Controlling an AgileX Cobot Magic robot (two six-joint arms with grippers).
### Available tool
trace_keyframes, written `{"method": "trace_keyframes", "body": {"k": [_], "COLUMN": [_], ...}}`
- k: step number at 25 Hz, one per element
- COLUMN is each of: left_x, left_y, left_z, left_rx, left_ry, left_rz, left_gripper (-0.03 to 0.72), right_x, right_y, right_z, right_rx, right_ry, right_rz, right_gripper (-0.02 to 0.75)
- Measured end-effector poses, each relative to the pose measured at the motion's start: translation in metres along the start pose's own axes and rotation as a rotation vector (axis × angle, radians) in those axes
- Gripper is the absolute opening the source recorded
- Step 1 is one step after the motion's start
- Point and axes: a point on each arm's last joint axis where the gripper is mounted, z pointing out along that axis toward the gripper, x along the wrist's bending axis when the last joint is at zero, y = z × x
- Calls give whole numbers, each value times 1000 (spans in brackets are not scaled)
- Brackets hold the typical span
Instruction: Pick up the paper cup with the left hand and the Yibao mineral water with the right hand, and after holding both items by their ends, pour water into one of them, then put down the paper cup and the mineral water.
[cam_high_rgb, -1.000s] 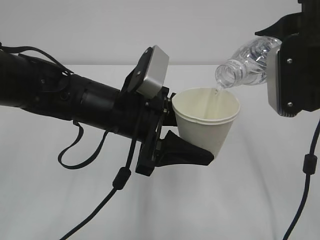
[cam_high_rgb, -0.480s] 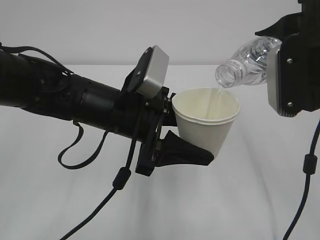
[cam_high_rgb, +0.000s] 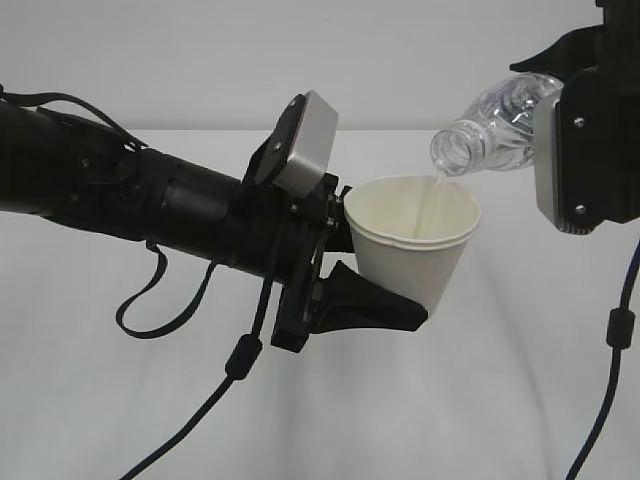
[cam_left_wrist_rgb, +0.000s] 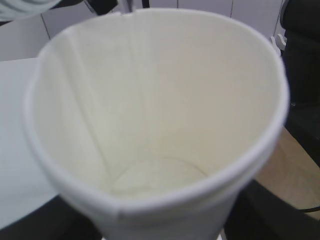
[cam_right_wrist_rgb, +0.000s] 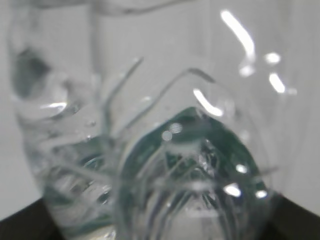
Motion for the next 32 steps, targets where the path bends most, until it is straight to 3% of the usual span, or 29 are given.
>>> {"method": "trace_keyframes", "body": {"k": [32], "left_x": [0], "left_y": [0], "left_z": [0], "left_rx": [3], "left_ry": [-2], "left_rz": [2], "left_gripper": [445], "right_x": [0], "right_y": [-2], "right_z": [0], "right_rx": [22], "right_ry": [8], "right_rz": [-31], "right_gripper": [499]}}
